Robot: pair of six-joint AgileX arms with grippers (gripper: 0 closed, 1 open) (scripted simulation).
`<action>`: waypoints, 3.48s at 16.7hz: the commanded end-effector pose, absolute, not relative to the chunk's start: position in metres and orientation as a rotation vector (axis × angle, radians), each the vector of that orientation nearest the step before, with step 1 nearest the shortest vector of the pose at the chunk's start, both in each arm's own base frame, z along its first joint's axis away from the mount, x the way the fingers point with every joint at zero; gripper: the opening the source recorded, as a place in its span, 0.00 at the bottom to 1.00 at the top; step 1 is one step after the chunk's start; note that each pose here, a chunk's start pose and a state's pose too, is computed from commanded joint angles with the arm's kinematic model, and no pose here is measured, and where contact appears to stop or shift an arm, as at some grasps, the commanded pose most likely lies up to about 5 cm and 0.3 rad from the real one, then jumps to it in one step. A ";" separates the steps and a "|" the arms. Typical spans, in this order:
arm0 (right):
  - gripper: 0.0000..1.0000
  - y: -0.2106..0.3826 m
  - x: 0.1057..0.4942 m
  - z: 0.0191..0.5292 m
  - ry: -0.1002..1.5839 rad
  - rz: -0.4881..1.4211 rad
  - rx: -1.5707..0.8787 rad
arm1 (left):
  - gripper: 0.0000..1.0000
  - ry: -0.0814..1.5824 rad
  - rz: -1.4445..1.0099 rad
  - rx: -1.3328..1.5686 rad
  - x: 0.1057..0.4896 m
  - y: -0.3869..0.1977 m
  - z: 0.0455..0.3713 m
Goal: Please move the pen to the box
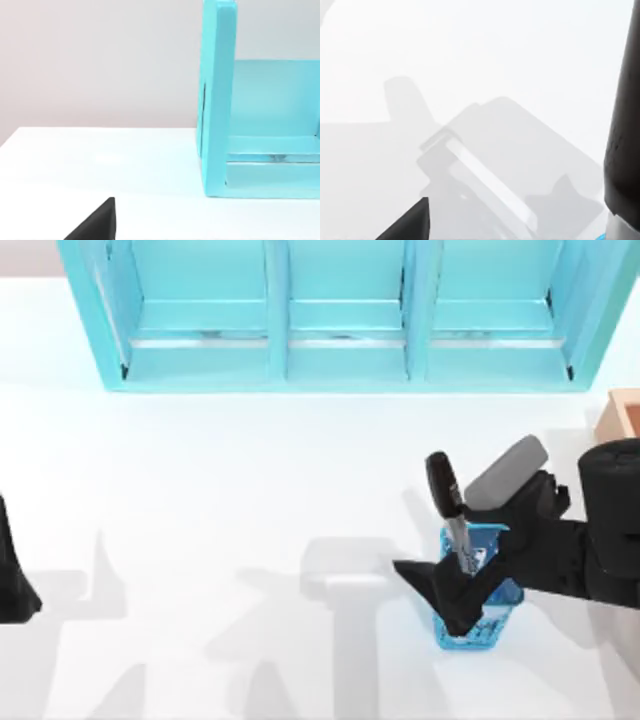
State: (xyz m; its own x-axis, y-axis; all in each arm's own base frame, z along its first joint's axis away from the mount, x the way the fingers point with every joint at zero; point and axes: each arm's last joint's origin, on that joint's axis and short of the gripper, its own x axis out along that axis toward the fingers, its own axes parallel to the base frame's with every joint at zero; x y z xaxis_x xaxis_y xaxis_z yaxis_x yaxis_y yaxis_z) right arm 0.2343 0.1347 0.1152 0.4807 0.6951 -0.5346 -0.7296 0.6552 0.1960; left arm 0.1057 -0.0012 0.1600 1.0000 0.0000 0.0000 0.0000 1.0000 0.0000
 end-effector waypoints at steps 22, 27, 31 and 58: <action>0.00 0.135 0.234 0.115 0.623 0.869 -0.061 | 1.00 0.000 0.000 0.000 0.106 -0.001 0.160; 0.00 0.127 0.244 0.123 0.630 0.868 -0.061 | 1.00 0.000 0.000 0.000 0.106 -0.001 0.160; 0.00 0.096 0.265 0.142 0.678 0.855 -0.066 | 1.00 0.000 0.000 0.000 0.106 -0.001 0.160; 0.00 -0.035 0.254 0.308 0.880 0.545 -0.113 | 1.00 0.000 0.000 0.000 0.106 -0.001 0.160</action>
